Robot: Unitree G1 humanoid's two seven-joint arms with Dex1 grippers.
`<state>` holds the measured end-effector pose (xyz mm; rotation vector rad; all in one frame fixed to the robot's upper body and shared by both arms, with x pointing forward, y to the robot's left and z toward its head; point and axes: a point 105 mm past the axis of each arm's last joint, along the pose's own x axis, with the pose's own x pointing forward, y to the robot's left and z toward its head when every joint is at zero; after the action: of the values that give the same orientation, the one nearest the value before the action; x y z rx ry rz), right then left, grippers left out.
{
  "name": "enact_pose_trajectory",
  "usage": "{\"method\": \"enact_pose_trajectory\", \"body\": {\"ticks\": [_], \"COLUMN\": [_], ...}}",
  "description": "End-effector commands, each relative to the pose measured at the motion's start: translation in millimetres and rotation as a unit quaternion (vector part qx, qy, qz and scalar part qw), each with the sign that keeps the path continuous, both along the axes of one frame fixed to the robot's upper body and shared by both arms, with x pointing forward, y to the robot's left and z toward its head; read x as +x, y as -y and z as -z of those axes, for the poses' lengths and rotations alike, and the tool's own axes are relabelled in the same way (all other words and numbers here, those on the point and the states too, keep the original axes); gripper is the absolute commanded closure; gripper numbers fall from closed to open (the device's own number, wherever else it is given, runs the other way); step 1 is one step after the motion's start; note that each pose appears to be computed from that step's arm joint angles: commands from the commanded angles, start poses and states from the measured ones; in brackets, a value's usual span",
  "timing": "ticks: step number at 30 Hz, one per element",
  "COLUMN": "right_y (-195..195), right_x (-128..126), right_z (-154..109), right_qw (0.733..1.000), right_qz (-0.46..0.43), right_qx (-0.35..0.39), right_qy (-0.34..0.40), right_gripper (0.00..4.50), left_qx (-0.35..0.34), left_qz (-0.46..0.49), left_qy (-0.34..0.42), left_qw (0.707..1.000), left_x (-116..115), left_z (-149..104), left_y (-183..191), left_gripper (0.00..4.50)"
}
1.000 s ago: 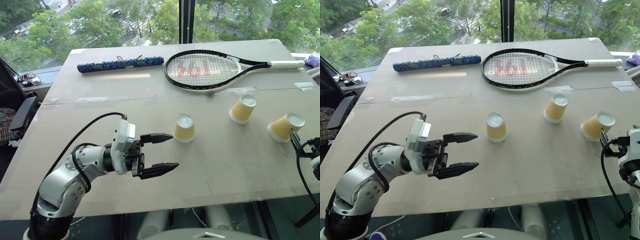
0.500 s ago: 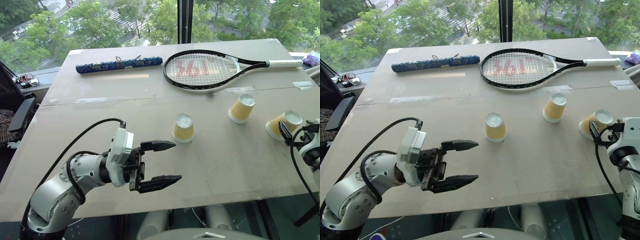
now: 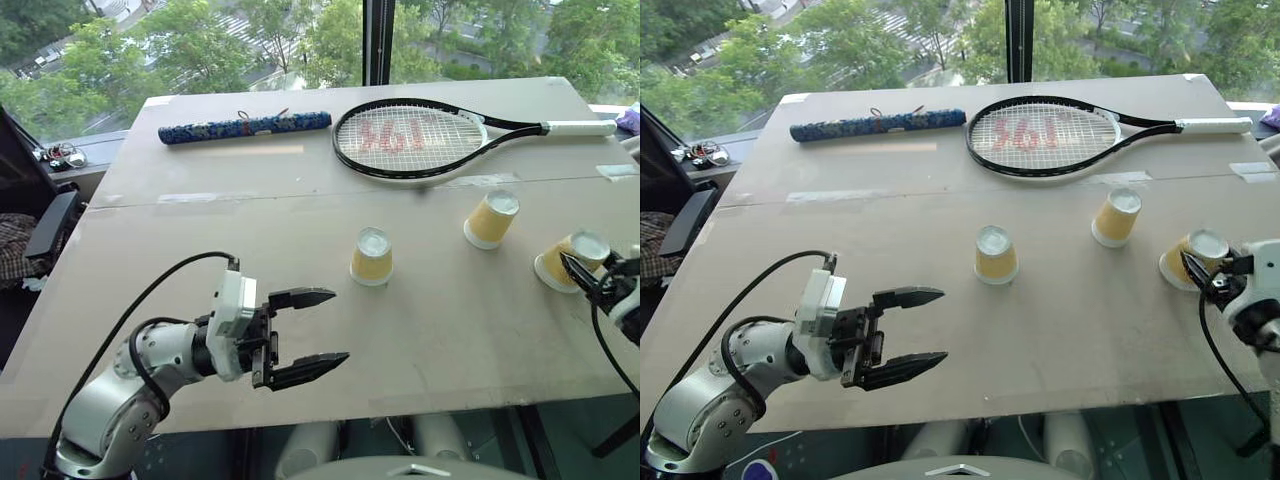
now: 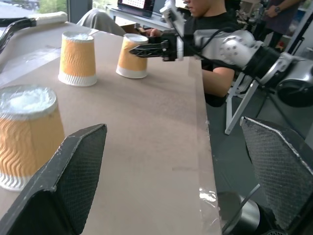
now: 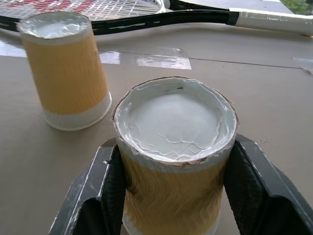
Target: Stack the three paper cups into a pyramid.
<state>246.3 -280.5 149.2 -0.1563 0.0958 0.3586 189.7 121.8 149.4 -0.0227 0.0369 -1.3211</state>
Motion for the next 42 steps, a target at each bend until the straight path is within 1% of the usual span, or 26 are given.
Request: {"method": "enact_pose_trajectory", "body": {"ticks": [1, 5, 6, 9, 13, 21, 25, 32, 42], "right_y": [-64, -112, -120, -135, -142, -155, -160, -168, -171], "right_x": [-10, 8, 12, 27, 41, 59, 62, 58, 50], "right_z": [-23, -17, -15, -6, -2, 6, 5, 7, 20], "right_qw": [0.987, 0.977, 0.975, 0.973, 0.972, 0.968, 0.966, 0.961, 0.958], "right_qz": [-0.160, -0.211, -0.216, -0.222, -0.224, -0.238, -0.245, -0.266, -0.279], "right_qx": [0.000, -0.021, -0.026, -0.047, -0.049, -0.050, -0.047, -0.045, -0.058], "right_qy": [0.024, 0.038, 0.040, 0.044, 0.051, 0.057, 0.062, 0.062, 0.039], "right_gripper": [2.41, 2.41, 2.41, 2.41, 2.41, 2.41, 2.41, 2.41, 2.41], "left_qx": [0.005, 0.006, 0.011, 0.000, -0.008, -0.008, -0.008, -0.008, -0.004], "left_qz": [-0.033, -0.067, -0.070, -0.065, -0.063, -0.072, -0.090, -0.113, -0.119], "left_qy": [0.046, 0.068, 0.074, 0.056, 0.047, 0.045, 0.046, 0.040, 0.040], "left_qw": [0.998, 0.995, 0.995, 0.996, 0.997, 0.996, 0.995, 0.993, 0.992], "left_x": [4, 10, 10, 6, 0, -9, -10, -12, -8], "left_z": [-6, -6, -6, -9, -15, -22, -25, -25, -27], "left_y": [-8, -14, -15, -16, -15, -14, -18, -21, -21], "left_gripper": [0.00, 0.00, 0.00, 0.00, 0.00, 0.00, 0.00, 0.00, 0.00]}}
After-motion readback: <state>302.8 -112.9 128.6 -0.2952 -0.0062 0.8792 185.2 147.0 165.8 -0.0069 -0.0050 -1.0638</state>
